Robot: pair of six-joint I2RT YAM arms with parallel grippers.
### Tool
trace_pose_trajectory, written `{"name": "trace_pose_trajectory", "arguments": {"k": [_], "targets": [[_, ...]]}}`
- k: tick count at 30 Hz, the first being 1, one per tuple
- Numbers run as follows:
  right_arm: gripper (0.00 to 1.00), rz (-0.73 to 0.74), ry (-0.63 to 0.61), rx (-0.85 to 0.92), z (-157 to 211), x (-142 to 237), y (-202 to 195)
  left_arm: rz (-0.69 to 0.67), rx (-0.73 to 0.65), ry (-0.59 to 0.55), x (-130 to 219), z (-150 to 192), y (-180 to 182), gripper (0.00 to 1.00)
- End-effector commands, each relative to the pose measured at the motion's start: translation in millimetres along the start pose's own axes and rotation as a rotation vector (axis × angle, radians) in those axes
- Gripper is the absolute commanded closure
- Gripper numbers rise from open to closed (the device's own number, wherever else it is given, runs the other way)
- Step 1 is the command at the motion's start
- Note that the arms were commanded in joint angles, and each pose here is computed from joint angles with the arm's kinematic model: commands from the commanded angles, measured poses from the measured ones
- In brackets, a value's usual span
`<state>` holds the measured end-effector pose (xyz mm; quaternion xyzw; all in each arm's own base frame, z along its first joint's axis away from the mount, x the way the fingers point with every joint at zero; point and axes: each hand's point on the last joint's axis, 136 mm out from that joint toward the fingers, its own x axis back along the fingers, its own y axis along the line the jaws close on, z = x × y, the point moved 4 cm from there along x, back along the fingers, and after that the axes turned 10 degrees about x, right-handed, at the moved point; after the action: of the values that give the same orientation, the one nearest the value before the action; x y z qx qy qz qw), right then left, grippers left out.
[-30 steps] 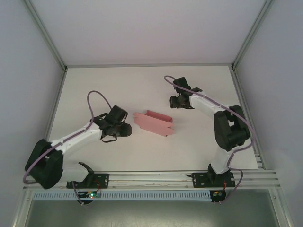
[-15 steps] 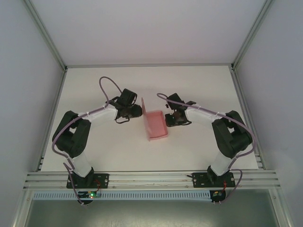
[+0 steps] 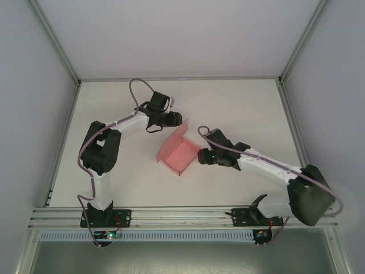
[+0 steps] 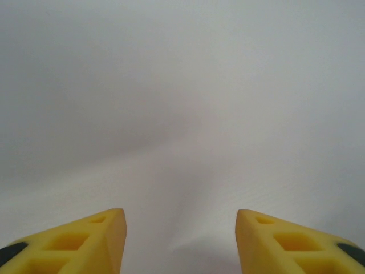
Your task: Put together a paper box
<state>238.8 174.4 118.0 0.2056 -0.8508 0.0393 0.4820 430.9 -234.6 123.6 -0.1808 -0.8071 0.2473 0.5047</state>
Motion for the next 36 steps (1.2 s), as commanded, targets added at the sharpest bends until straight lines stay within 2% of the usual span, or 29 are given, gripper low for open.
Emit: {"name": "trace_pose_trajectory", "arguments": {"k": [1, 2, 3, 5, 8, 10, 13, 17, 21, 23, 25, 28, 33, 36], "targets": [[0.33, 0.022, -0.145, 0.193, -26.0, 19.8, -20.9, -0.071, -0.017, -0.085, 43.1, -25.4, 12.3, 0.22], [0.25, -0.035, -0.229, 0.263, -41.3, 28.1, -17.8, -0.098, -0.019, -0.114, 57.9, -27.6, 17.2, 0.04], [0.18, -0.085, -0.305, 0.346, -54.5, 36.3, -12.2, -0.118, -0.033, -0.133, 71.5, -26.9, 18.4, 0.0], [0.03, -0.146, -0.443, 0.558, -78.7, 51.7, 0.1, -0.166, -0.065, -0.163, 101.6, -20.6, 19.1, 0.0], [0.02, -0.207, -0.542, 0.896, -99.5, 58.4, 17.2, -0.155, -0.081, -0.176, 140.5, 1.5, 13.4, 0.0], [0.02, -0.288, -0.526, 1.064, -107.2, 52.7, 28.8, -0.138, -0.066, -0.201, 162.9, 20.1, 14.1, 0.0], [0.02, -0.468, -0.461, 1.226, -113.0, 38.6, 44.0, -0.12, -0.056, -0.236, 187.5, 46.7, 20.0, 0.0], [0.04, -0.58, -0.335, 1.3, -125.3, 12.9, 46.9, -0.019, -0.1, -0.221, 194.3, 70.6, 15.6, 0.0], [0.16, -0.652, -0.223, 1.314, -133.9, -8.4, 49.8, 0.094, -0.155, -0.148, 195.0, 84.2, 1.7, 0.0], [0.26, -0.676, -0.168, 1.32, -130.7, -15.4, 49.4, 0.155, -0.178, -0.14, 196.4, 85.6, -7.0, 0.0], [0.42, -0.666, -0.127, 1.312, -128.3, -21.2, 44.9, 0.208, -0.229, -0.108, 197.2, 89.9, -15.0, 0.0], [0.66, -0.644, -0.091, 1.313, -126.5, -27.4, 36.0, 0.195, -0.264, -0.112, 196.9, 87.1, -15.7, 0.0], [0.85, -0.669, -0.091, 1.319, -123.5, -22.2, 37.3, 0.227, -0.313, -0.088, 190.6, 85.3, -20.0, 0.0], [0.97, -0.633, -0.053, 1.32, -119.6, -23.4, 31.4, 0.218, -0.347, -0.052, 187.7, 85.5, -20.1, 0.0]]}}
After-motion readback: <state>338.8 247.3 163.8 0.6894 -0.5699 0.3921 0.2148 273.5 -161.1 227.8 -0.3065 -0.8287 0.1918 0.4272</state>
